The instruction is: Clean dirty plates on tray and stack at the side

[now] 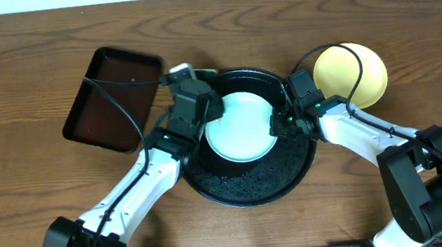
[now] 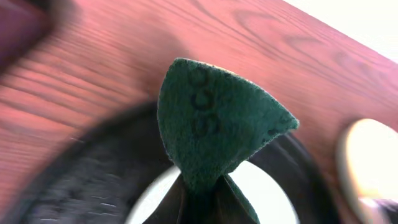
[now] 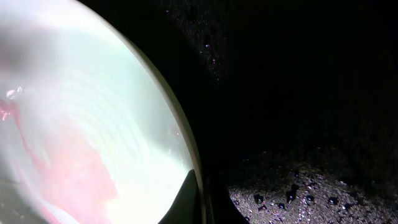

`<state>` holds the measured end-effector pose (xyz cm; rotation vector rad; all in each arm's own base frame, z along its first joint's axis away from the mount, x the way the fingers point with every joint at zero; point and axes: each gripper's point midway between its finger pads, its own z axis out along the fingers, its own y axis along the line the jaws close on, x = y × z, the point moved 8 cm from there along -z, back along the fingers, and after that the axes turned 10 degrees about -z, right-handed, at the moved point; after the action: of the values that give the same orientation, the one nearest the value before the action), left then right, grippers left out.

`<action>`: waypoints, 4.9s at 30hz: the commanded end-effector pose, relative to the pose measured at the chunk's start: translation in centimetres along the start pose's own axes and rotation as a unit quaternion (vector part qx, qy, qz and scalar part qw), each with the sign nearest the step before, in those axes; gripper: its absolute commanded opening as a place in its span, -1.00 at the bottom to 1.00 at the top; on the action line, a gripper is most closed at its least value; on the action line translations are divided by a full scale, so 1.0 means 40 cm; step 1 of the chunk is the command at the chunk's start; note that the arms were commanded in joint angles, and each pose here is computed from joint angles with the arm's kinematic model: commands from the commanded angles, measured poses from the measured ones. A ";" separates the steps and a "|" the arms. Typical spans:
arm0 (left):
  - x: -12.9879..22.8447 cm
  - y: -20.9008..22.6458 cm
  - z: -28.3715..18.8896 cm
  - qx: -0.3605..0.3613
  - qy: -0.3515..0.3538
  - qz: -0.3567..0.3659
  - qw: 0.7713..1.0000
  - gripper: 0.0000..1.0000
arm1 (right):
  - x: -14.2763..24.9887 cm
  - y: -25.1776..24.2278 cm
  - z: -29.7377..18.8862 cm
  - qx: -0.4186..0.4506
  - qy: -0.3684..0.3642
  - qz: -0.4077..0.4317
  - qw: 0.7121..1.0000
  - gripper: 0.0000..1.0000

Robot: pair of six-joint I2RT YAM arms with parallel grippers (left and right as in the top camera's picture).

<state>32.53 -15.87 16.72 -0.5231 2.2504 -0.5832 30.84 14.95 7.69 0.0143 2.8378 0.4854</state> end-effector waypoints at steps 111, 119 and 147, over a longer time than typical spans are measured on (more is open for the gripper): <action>-0.159 0.344 -0.110 -0.144 0.050 -0.134 0.979 -0.85 | -0.372 -0.210 -0.371 0.057 -0.188 0.072 0.978 -0.98; -0.159 0.344 -0.110 -0.144 0.050 -0.134 0.979 -0.85 | -0.340 -0.473 -0.434 0.147 -0.212 0.218 0.941 -0.97; -0.157 0.346 -0.111 -0.147 0.053 -0.134 0.979 -0.85 | -0.225 -0.455 -0.250 0.068 -0.163 0.225 0.958 -0.33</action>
<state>30.85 -0.28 15.55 -0.9561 2.3998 -0.4116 37.60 -7.50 12.36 0.7785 2.5146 0.2446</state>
